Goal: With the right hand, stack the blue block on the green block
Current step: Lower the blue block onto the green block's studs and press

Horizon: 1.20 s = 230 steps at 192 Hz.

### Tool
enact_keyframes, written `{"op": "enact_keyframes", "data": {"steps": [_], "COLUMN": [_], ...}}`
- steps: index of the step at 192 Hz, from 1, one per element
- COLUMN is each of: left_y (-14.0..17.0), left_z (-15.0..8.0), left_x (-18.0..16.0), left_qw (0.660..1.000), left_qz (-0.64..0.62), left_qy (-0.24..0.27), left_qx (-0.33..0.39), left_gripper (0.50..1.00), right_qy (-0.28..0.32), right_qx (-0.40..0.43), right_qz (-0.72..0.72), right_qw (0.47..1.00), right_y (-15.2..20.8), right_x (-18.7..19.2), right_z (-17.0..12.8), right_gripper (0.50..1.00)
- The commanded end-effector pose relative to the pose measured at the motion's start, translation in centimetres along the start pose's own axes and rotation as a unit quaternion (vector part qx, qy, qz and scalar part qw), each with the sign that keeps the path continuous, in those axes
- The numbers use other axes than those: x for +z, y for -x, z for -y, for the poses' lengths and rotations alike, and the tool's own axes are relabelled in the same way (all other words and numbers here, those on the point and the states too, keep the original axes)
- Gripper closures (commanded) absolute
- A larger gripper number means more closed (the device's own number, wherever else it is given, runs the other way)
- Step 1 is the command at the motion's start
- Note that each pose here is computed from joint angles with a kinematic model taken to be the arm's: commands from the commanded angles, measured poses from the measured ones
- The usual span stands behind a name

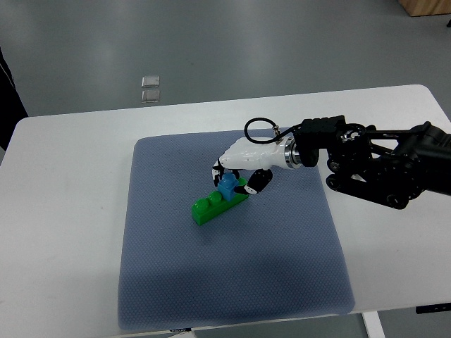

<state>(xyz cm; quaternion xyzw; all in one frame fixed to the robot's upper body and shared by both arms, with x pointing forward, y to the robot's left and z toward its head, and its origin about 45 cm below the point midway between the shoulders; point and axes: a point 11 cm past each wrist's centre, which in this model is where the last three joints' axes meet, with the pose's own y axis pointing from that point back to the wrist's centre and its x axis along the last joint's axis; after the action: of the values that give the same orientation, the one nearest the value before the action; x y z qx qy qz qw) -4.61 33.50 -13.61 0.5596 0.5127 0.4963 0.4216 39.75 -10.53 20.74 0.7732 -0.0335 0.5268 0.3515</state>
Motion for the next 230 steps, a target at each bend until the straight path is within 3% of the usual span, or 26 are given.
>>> {"op": "enact_keyframes", "data": {"steps": [1,189,230], "left_y": [0.0,0.0,0.0], "left_z": [0.0,0.0,0.0], "left_x": [0.0,0.0,0.0], "left_qw": [1.0,1.0,1.0], "left_qz": [0.0,0.0,0.0], "left_qy": [0.0,0.0,0.0], "left_qx": [0.0,0.0,-0.001], "left_gripper": [0.5,0.5,0.5], "right_qy": [0.006,-0.006,-0.007], "right_qx": [0.001,-0.007,-0.005], "right_qz": [0.0,-0.01,-0.01], "right_qw": [1.0,1.0,1.0], "right_y": [0.1,0.5,0.2], "right_x": [0.4,-0.7,-0.7], "right_z": [-0.1,0.9,0.9], "right_gripper": [1.0,1.0,0.965]}}
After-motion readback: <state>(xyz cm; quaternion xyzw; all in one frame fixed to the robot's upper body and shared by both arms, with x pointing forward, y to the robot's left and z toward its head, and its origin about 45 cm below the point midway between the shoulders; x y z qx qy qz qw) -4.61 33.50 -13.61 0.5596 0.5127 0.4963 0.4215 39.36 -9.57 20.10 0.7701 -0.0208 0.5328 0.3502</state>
